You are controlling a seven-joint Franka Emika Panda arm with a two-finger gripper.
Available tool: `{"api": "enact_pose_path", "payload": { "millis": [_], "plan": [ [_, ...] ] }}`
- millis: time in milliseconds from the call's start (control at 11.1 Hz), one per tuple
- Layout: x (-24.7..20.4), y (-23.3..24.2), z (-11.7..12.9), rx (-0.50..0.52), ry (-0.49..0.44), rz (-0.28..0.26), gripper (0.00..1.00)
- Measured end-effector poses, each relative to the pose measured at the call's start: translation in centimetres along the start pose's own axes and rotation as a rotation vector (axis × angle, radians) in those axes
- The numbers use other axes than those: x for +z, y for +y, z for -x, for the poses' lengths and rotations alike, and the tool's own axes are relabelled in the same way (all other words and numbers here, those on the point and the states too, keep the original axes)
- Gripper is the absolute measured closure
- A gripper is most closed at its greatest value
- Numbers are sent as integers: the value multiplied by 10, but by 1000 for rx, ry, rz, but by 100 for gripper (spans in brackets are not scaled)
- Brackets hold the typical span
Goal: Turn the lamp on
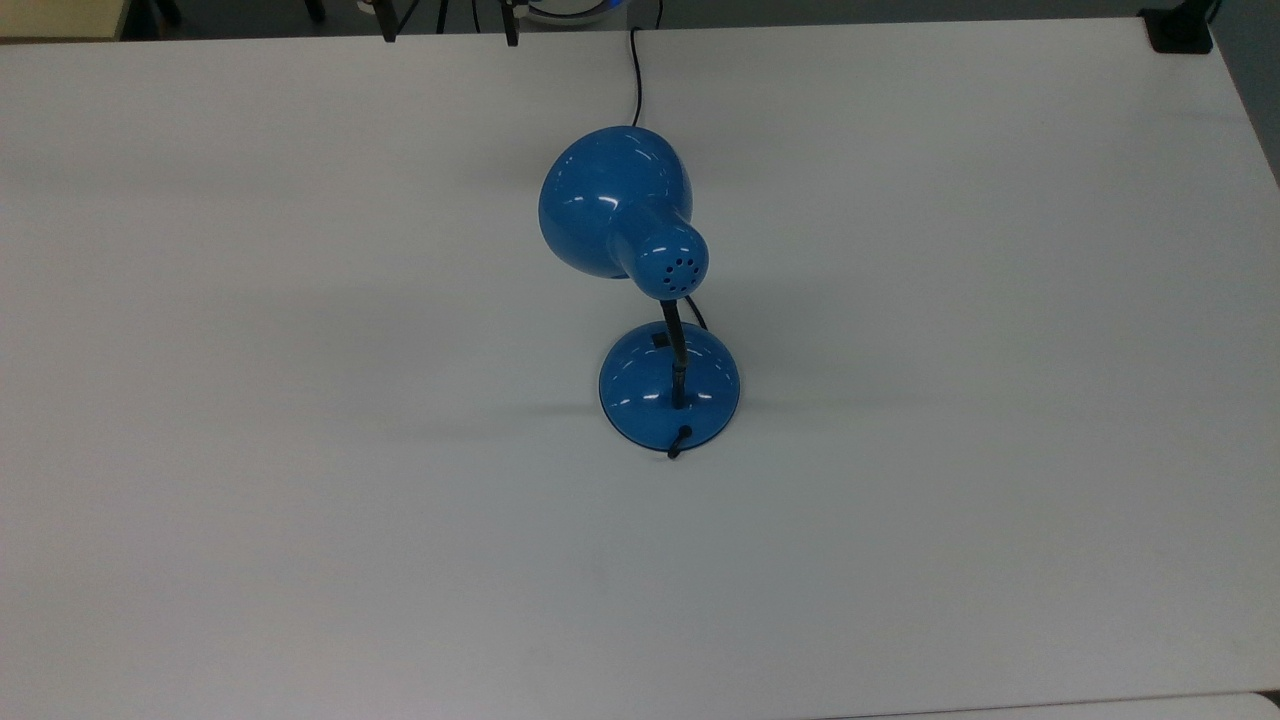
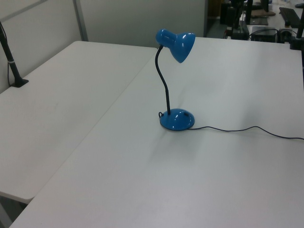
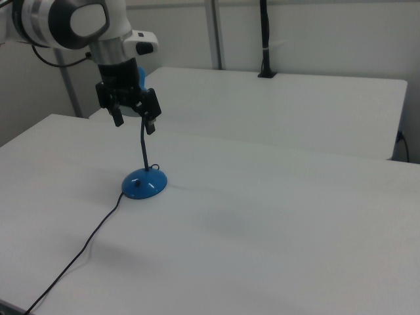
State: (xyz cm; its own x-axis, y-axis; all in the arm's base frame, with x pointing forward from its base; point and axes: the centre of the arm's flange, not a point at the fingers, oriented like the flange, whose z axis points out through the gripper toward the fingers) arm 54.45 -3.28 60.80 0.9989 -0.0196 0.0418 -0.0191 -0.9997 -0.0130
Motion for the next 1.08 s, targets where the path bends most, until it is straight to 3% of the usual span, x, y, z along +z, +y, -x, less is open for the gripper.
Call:
{"api": "enact_pose_path", "payload": {
  "millis": [1077],
  "plan": [
    [8, -10, -4, -23, -15, -3, 0]
  ]
}}
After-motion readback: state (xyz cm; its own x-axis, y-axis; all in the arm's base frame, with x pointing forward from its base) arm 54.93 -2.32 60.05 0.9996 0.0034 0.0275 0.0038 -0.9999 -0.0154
